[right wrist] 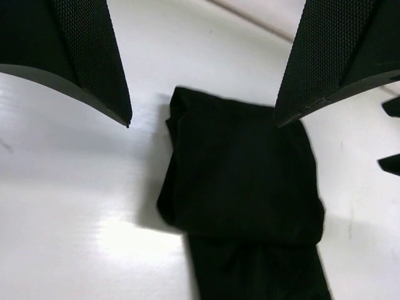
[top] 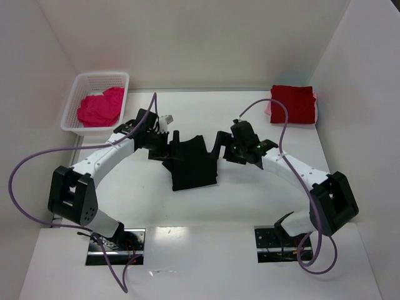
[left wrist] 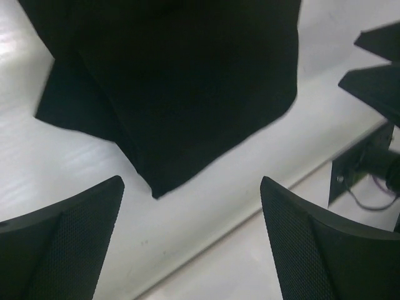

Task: Fold and stack the t-shirts
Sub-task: Fold the long partially folded tshirt into a neat square

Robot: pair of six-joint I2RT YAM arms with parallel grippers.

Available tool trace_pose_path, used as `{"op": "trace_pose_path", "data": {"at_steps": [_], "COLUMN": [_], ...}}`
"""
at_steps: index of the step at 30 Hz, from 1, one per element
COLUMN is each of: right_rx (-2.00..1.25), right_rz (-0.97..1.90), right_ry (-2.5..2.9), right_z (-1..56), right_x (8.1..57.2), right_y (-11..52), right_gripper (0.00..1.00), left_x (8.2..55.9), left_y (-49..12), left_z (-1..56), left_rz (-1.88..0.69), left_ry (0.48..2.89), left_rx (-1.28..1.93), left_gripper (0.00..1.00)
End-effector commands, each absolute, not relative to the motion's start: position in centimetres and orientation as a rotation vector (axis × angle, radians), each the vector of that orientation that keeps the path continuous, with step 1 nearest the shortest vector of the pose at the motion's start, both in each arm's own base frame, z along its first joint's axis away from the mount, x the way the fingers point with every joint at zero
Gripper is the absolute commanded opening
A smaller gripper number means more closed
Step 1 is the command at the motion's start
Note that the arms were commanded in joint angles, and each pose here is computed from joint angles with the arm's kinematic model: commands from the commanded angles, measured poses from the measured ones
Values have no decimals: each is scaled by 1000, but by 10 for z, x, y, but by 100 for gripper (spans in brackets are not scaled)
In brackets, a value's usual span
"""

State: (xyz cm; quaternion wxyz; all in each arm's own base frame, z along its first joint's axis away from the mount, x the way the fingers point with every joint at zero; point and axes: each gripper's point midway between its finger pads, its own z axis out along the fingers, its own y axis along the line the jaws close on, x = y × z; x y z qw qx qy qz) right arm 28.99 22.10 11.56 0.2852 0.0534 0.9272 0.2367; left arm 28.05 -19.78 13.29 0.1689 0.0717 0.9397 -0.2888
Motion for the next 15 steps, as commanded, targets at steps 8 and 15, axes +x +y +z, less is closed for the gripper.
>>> {"op": "trace_pose_path", "data": {"at_steps": [8, 15], "right_rx": [121, 152], "right_rz": [538, 578], "right_ry": [2406, 2355], "right_z": [102, 108], "right_x": [347, 360], "right_y": [225, 233], "right_gripper": [84, 80], "left_x": [350, 366], "left_y": [-198, -203], "left_z": [99, 86], "left_rz": [-747, -779], "left_ry": [2588, 2584], "left_rx": [60, 25], "left_gripper": [88, 75]}}
